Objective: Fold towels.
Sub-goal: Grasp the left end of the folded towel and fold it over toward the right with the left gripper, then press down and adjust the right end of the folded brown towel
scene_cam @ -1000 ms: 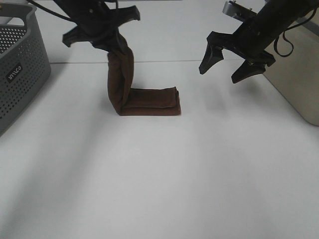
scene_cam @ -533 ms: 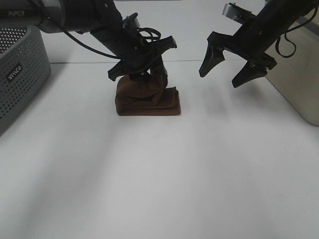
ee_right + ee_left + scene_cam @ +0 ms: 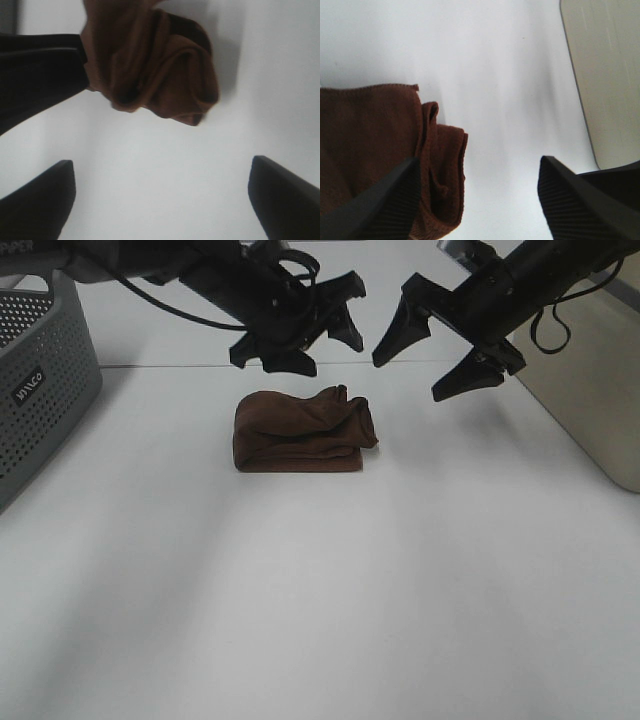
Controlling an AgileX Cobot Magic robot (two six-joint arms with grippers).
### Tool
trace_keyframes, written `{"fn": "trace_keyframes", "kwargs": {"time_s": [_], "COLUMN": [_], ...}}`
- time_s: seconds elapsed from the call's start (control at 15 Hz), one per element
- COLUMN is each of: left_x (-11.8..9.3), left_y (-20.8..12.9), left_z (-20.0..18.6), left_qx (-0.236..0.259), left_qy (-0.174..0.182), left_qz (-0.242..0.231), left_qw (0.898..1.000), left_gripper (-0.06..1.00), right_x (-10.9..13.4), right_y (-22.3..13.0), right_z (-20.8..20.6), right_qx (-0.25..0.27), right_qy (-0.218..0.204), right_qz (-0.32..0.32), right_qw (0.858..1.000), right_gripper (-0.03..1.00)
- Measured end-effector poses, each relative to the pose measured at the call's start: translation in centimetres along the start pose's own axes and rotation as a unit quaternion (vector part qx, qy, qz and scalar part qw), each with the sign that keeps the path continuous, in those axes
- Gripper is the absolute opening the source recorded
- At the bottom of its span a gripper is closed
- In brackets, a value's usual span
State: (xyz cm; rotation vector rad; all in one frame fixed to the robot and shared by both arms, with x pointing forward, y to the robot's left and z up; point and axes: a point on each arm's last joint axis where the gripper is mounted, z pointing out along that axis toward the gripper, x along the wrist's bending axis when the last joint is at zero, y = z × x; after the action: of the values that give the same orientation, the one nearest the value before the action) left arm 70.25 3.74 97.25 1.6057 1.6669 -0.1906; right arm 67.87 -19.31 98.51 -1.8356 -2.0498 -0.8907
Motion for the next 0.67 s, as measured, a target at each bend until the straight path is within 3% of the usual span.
{"fn": "trace_keyframes", "kwargs": {"time_s": [0.13, 0.27, 0.33, 0.53, 0.67], "left_x": [0.6, 1.8, 3.5, 6.6, 8.3], "left_y": [2.1, 3.5, 4.5, 5.7, 6.1], "left_z": [-2.7, -4.4, -5.5, -7.1, -8.0], "left_qx": [-0.025, -0.036, -0.033, -0.018, -0.003], "left_qy": [0.012, 0.027, 0.04, 0.064, 0.074], "left_qz": [0.048, 0.053, 0.041, 0.009, -0.011], "left_qw": [0.998, 0.998, 0.998, 0.998, 0.997], "left_gripper": [0.64, 0.64, 0.64, 0.64, 0.64], "right_x": [1.3, 2.7, 3.7, 6.7, 7.2], "right_y": [0.5, 0.7, 0.6, 0.2, 0.2], "right_z": [-0.1, 0.5, 1.6, 6.1, 8.5], "right_qx": [-0.026, -0.044, -0.043, -0.016, -0.003], "right_qy": [0.071, 0.128, 0.154, 0.192, 0.202], "right_qz": [0.002, -0.007, -0.014, -0.044, -0.045], "right_qw": [0.997, 0.991, 0.987, 0.98, 0.978], "right_gripper": [0.87, 0.87, 0.87, 0.87, 0.87]}}
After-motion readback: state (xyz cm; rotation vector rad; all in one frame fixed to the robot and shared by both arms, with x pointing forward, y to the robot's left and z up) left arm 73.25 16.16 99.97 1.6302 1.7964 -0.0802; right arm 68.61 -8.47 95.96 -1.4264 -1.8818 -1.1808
